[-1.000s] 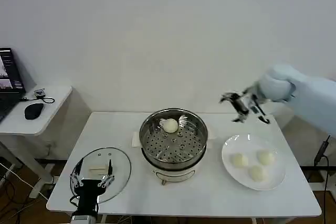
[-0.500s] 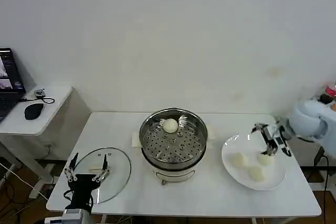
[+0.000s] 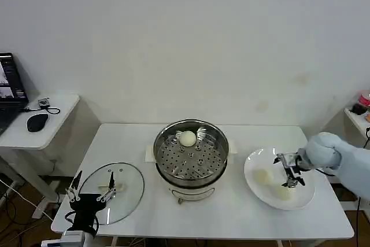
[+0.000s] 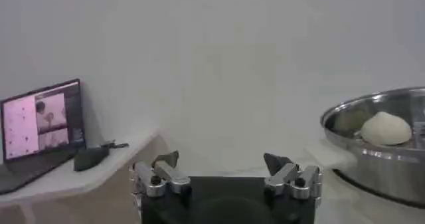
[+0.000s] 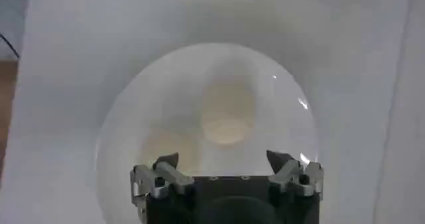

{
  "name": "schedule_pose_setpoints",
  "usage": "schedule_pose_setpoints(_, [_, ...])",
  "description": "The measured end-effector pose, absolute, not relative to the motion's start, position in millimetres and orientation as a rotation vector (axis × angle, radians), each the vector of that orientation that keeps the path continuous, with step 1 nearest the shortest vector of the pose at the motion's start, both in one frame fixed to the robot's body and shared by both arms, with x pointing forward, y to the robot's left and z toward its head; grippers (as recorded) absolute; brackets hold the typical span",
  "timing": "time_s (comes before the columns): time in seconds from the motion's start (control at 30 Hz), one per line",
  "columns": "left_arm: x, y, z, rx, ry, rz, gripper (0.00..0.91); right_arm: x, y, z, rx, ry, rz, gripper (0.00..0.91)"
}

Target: Take steamed baozi put them in steamer then cover it.

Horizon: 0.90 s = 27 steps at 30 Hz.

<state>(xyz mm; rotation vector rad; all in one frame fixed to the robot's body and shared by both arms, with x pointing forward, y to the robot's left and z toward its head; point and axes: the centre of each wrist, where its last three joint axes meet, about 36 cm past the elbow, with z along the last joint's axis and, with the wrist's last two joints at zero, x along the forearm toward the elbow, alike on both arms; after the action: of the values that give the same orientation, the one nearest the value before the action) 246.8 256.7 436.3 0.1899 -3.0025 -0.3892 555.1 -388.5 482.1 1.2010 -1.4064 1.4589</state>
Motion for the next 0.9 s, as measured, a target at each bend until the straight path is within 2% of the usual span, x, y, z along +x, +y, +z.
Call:
schedule_pose_setpoints(0.4, [247.1,256.3,433.9,0.191,-2.991,-0.390,0.907,572.4,-369.3,452.3,1.211,-1.434,1.411,0.907])
schedule_pose_setpoints(0.5, [246.9,256.5,433.6,0.192,-2.990,-0.393,0.907,575.5,-364.5,449.7,1.213,-1.436,1.404,0.877])
schedule_pose_setpoints(0.57, [247.0,257.1,433.7,0.195,-2.989,-0.395,0.907,576.9,-363.5,448.2,1.208,-1.434,1.398,0.826])
schedule_pose_setpoints(0.7, [247.3,257.0,433.6,0.203,-2.990,-0.392,0.907,577.6,-362.9,446.6,1.200,-1.430,1.387,0.806])
schedule_pose_setpoints(0.9, [247.3,256.9,433.2,0.207,-2.990,-0.390,0.907,578.4,-364.1,447.7,1.192,-1.426,1.379,0.705])
